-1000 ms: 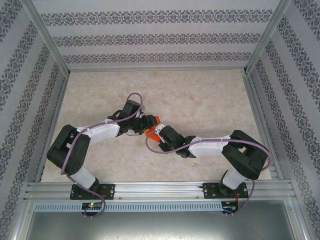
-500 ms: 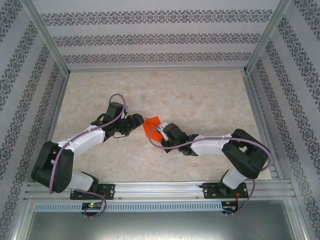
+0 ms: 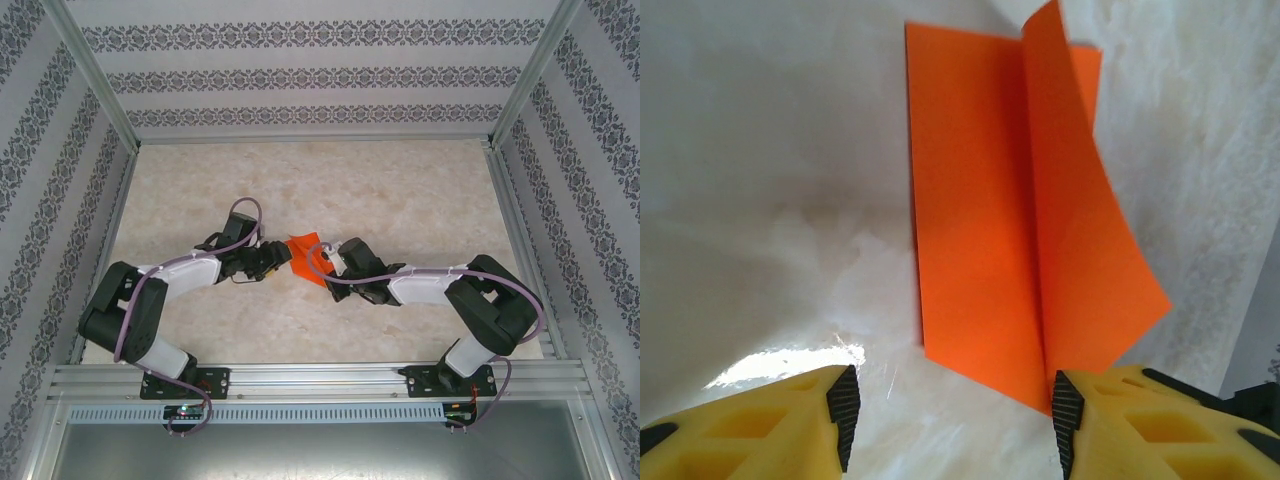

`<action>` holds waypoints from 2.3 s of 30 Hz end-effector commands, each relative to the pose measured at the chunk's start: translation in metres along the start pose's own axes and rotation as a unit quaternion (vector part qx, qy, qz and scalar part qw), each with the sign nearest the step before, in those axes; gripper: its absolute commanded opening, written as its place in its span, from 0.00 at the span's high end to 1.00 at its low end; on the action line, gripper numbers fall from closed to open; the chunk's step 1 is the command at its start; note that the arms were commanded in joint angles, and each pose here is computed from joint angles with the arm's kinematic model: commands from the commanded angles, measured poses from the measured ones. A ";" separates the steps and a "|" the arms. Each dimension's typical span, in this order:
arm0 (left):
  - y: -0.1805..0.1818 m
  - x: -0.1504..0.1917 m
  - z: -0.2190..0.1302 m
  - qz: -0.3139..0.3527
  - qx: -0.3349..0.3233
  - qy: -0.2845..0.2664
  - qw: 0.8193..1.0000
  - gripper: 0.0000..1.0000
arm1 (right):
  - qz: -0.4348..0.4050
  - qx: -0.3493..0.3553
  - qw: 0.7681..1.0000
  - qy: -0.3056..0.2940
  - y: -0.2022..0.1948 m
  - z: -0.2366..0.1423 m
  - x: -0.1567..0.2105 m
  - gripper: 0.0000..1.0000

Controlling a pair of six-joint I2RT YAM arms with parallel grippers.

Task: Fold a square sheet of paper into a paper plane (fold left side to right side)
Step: Fourth fold the wing at the center of the table.

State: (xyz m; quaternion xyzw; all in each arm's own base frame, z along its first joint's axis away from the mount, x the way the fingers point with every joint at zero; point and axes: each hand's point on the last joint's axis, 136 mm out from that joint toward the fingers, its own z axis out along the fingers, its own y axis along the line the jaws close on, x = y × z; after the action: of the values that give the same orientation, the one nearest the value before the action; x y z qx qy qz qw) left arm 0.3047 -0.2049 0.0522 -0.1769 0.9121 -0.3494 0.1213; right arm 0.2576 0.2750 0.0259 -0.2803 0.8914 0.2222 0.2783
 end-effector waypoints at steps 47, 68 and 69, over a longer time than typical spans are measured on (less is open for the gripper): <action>-0.033 -0.002 0.056 0.019 0.018 0.036 0.999 0.47 | 0.050 -0.059 0.997 -0.019 0.003 -0.010 -0.025 0.66; -0.036 -0.001 0.053 0.020 0.023 0.037 0.999 0.47 | 0.065 -0.086 0.994 0.017 0.010 0.016 -0.021 0.77; -0.038 -0.001 0.052 0.022 0.026 0.036 0.999 0.47 | 0.066 -0.088 0.994 0.017 0.010 0.016 -0.021 0.80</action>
State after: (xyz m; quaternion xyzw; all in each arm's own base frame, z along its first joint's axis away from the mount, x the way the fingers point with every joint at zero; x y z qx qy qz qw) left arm 0.3328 -0.2560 0.0355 -0.1501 0.9100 -0.3738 0.0979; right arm 0.2715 0.2906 0.0254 -0.2435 0.8944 0.2988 0.2268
